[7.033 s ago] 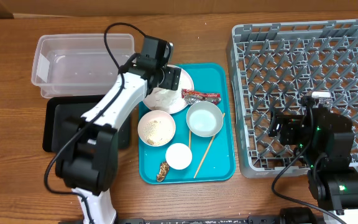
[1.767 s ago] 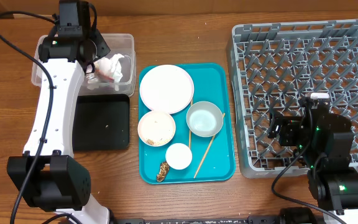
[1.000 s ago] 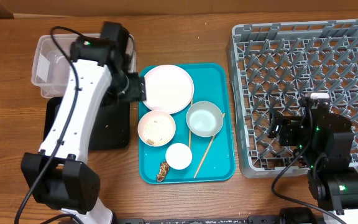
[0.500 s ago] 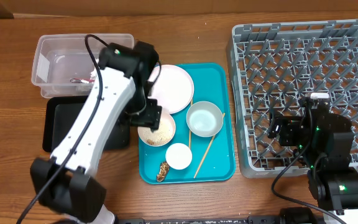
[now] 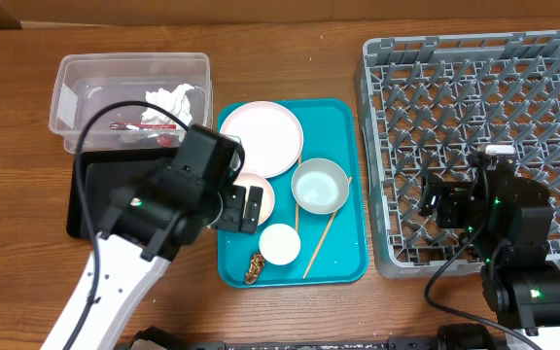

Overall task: Sort waste into correct bins and load items into the dishwasher
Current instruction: 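Grasp the white paper cup on the teal tray with left gripper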

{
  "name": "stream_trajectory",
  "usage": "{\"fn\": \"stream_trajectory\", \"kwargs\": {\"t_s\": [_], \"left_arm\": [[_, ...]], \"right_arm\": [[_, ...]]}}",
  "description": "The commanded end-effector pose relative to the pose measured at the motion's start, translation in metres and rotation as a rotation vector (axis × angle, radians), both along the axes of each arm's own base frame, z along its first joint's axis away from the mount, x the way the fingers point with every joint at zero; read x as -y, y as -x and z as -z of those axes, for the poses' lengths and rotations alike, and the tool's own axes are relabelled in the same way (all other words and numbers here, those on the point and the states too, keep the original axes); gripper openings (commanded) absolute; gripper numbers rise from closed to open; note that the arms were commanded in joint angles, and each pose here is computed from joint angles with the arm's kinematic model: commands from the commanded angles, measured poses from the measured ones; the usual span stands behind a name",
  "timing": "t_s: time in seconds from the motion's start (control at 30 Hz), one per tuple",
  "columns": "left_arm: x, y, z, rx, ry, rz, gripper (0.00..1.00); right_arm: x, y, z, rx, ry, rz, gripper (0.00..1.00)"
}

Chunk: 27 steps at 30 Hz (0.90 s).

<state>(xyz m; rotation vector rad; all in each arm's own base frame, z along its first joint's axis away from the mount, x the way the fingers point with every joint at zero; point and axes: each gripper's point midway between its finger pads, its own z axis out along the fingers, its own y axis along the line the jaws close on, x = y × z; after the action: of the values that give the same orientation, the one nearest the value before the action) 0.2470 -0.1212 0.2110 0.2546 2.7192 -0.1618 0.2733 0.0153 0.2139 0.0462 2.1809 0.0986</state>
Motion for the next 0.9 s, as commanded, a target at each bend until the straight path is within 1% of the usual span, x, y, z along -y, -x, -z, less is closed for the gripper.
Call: {"fn": "stream_trajectory", "kwargs": {"t_s": [0.0,0.1,0.2,0.23,0.33,0.37,0.43,0.47,0.57,0.63,0.7,0.77,0.83,0.87], "left_arm": [[0.014,0.001,0.041,-0.066,0.012,0.081,0.98],[0.03,0.003,0.066,-0.14,0.064,0.126,0.95],[0.034,0.006,0.093,-0.238,0.039,0.134,0.88],[0.035,0.009,0.104,-0.284,0.021,0.137,0.84],[0.04,0.015,0.12,-0.355,0.016,0.146,0.74],[0.043,0.017,0.125,-0.378,0.021,0.152,0.69],[0.046,0.018,0.132,-0.411,0.023,0.156,0.54],[0.047,0.019,0.136,-0.427,0.027,0.157,0.5],[0.051,0.024,0.144,-0.474,0.041,0.16,0.47],[0.051,0.025,0.15,-0.494,0.032,0.157,0.37],[0.051,0.026,0.152,-0.505,0.033,0.157,0.24],[0.054,0.027,0.152,-0.513,0.05,0.16,0.17],[0.056,0.027,0.151,-0.514,0.06,0.162,0.07],[0.057,0.027,0.151,-0.518,0.069,0.164,0.04]], "right_arm": [[0.0,-0.002,-0.013,0.035,-0.003,-0.002,1.0],[0.0,-0.002,-0.013,0.034,-0.003,-0.002,1.0],[0.0,-0.002,-0.013,0.034,-0.003,-0.002,1.0],[0.0,-0.002,-0.013,0.034,-0.003,-0.002,1.0],[0.0,-0.002,-0.013,0.034,-0.003,-0.002,1.0],[0.0,-0.002,-0.013,0.034,-0.003,-0.002,1.0],[0.0,-0.002,-0.013,0.034,-0.003,-0.002,1.0],[0.0,-0.002,-0.013,0.034,-0.003,-0.002,1.0],[0.0,-0.002,-0.013,0.034,-0.003,-0.002,1.0],[0.0,-0.002,-0.013,0.034,-0.003,-0.002,1.0],[0.0,-0.002,-0.013,0.034,-0.003,-0.002,1.0],[0.0,-0.002,-0.013,0.034,-0.003,-0.002,1.0],[0.0,-0.002,-0.013,0.034,-0.003,-0.002,1.0],[0.0,-0.002,-0.013,0.034,-0.003,-0.002,1.0]]}}
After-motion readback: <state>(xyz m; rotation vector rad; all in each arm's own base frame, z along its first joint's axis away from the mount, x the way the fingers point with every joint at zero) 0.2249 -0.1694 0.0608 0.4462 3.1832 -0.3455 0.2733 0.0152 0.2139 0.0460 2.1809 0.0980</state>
